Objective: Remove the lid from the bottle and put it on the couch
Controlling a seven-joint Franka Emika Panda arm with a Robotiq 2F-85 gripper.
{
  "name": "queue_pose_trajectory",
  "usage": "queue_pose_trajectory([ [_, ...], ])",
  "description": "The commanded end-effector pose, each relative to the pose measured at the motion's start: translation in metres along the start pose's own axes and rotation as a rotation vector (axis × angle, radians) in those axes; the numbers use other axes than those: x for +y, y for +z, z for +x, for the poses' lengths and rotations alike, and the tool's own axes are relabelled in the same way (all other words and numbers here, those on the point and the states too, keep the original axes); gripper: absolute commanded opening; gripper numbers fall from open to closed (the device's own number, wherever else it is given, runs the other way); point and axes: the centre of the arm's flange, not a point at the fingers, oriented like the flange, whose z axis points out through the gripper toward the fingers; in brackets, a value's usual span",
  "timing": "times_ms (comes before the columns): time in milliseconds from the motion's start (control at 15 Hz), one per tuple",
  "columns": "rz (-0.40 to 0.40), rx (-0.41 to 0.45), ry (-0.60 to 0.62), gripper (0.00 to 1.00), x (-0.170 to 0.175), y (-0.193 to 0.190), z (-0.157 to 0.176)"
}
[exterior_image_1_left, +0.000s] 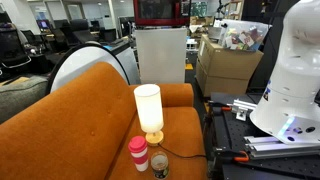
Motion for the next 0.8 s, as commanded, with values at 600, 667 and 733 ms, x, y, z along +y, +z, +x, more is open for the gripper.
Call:
queue_pose_trajectory([
  [600,0.009,-0.027,-0.028,1.0,-0.009,0.013,0.016],
  [667,0.007,-0.037,-0.045,1.0,-0.014,0.019,0.021],
  [733,0.005,-0.053,-0.073,1.0,-0.022,0.028,0.028],
])
